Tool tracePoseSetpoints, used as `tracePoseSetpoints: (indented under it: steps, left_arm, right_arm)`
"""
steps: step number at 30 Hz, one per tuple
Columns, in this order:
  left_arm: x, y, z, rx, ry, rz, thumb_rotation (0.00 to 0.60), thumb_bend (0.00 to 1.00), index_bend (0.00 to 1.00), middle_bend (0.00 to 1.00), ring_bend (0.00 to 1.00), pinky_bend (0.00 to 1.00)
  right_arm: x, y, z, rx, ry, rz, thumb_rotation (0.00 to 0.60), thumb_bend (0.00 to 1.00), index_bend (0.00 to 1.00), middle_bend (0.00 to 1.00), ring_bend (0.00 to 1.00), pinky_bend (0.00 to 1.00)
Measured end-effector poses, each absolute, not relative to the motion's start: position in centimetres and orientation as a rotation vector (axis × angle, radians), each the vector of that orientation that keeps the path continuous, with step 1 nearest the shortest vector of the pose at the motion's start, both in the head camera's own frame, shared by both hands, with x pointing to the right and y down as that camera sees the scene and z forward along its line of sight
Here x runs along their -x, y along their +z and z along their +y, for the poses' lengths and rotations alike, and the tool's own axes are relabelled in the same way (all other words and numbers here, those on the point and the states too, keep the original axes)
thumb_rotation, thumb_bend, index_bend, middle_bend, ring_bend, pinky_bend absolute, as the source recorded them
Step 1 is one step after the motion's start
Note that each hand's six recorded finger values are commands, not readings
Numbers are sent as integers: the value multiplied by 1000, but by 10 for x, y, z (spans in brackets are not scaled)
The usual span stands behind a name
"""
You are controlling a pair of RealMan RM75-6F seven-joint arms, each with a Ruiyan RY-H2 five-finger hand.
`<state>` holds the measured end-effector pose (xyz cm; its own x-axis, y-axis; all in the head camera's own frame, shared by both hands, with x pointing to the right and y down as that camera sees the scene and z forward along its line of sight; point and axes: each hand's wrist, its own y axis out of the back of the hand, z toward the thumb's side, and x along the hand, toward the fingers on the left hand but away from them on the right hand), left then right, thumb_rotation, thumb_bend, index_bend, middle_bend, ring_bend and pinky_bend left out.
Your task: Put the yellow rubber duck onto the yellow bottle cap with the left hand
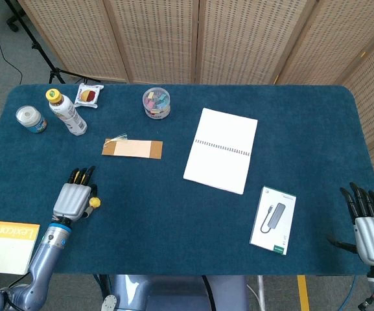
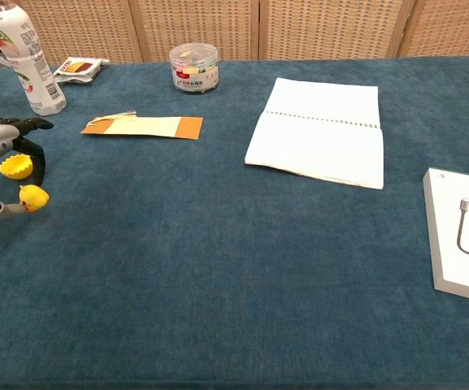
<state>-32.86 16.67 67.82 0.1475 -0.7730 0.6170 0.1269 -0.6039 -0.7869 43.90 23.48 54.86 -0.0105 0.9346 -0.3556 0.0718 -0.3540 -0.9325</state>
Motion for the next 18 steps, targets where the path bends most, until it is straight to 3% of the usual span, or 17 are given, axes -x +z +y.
tracePoseSetpoints:
  steps: [18]
  left_arm:
    - [383, 660, 110, 1529, -1604, 716, 600, 280, 568, 0, 0, 0]
  right_arm:
    - [-437, 551, 235, 1515, 1461, -1071, 600, 0, 0, 0, 0, 0]
